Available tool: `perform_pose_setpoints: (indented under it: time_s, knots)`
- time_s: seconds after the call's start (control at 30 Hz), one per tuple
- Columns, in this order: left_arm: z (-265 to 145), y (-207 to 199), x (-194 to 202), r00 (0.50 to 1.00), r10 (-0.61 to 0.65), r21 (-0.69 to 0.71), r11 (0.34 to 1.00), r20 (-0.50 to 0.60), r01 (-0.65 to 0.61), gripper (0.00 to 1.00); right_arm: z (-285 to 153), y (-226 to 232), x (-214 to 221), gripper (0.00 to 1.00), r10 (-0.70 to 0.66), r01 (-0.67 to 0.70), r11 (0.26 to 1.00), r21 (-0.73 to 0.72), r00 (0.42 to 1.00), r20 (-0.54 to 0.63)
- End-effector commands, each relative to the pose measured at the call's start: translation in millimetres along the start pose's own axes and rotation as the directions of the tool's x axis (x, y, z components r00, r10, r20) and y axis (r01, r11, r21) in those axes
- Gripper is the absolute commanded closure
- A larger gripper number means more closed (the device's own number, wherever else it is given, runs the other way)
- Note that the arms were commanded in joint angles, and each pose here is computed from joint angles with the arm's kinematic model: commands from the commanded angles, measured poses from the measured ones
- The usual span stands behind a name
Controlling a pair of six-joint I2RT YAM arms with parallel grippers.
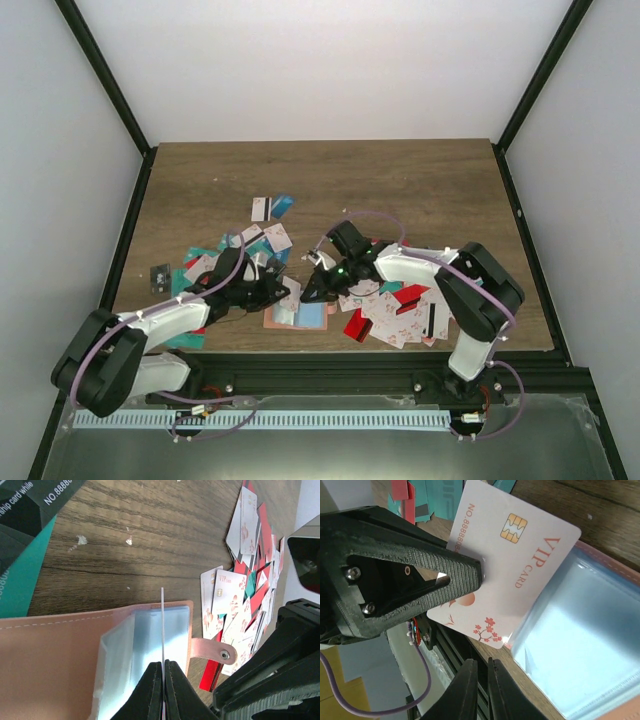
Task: Put the credit cards into the card holder
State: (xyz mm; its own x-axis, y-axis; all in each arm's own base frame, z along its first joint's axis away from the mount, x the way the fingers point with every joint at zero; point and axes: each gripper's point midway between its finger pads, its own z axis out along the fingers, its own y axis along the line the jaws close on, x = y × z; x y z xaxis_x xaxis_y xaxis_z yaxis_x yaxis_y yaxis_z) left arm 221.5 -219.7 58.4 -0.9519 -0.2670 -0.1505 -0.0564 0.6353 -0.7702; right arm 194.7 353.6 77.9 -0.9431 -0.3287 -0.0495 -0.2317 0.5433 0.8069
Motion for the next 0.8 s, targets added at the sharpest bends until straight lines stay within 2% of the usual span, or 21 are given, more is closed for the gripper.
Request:
perform_pose_setpoints:
  time_s: [0.0, 0.3, 0.77]
  knots:
    - [-2.2, -6.4, 4.6, 1.000, 0.024, 0.038, 0.999, -0.005, -0.024, 0.96, -16.6, -2.1, -1.3, 0.90, -0.038, 0.036, 0.999, 0.041, 0.998, 0.046]
    - [-5.9, -3.5, 15.0, 0.999, 0.042, 0.043, 0.998, -0.018, -0.041, 0.96, -30.6, -32.7, 5.0, 0.87, 0.010, -0.021, 0.990, 0.139, 0.996, 0.085]
    - [-8.1, 11.2, 22.4, 0.996, 0.088, -0.029, 0.996, -0.031, -0.089, 0.96, -21.1, -59.2, 24.2, 0.87, 0.073, -0.084, 0.984, 0.158, 0.995, 0.071]
